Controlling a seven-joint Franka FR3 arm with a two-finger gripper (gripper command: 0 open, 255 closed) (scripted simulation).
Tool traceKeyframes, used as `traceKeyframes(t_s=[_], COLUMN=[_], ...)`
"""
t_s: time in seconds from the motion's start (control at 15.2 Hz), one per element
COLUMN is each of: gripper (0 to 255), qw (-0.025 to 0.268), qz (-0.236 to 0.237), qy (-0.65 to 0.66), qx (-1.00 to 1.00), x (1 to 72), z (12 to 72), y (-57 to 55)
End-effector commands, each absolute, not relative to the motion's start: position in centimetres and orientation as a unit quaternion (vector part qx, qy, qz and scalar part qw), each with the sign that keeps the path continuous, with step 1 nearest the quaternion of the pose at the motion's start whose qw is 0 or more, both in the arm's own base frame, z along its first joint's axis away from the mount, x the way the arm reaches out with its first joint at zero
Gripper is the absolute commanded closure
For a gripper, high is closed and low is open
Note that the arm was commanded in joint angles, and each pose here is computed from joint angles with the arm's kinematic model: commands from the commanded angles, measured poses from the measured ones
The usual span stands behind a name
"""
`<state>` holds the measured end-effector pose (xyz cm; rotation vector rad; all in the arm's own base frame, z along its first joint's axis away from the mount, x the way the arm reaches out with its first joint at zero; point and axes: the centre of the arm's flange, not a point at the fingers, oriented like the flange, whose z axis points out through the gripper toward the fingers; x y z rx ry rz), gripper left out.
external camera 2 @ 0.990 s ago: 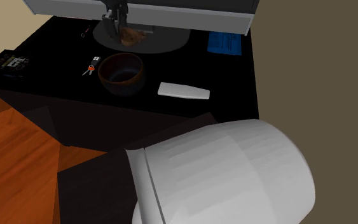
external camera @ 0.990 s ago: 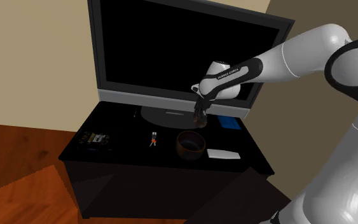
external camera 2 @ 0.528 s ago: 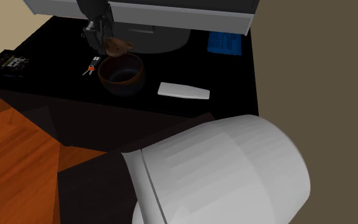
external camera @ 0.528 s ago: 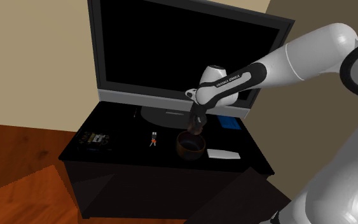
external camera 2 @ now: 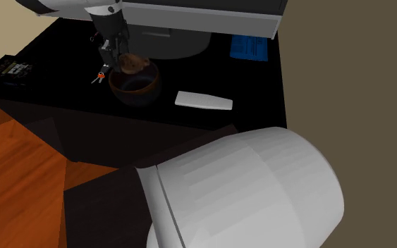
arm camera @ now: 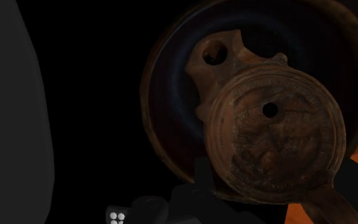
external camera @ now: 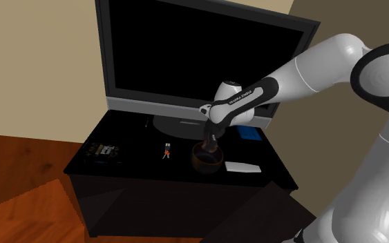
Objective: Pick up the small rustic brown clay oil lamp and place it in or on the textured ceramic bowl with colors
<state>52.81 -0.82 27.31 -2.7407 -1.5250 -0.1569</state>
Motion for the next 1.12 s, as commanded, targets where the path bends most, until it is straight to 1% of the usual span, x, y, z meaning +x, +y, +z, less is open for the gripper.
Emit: traceKeyframes(t_s=[0.0, 0.13, 0.59, 0.66, 0.99, 1.06], gripper=[255, 255, 255, 0, 0, 0], qw=[0.000, 0.000, 0.000, 0.000, 0.000, 0.000], qz=[-0.050, -0.050, -0.050, -0.050, -0.050, -0.050], qy=[-0.486, -0.486, -0.486, -0.486, -0.486, -0.486], qx=[-0.873, -0.873, -0.873, -0.873, -0.873, -0.873], x=[52.9, 52.9, 52.9, 52.9, 52.9, 52.8], z=[26.2, 25.1, 25.1, 25.1, 25.1, 26.4], y=[-0.9, -0.9, -0.9, -0.9, -0.9, -1.0])
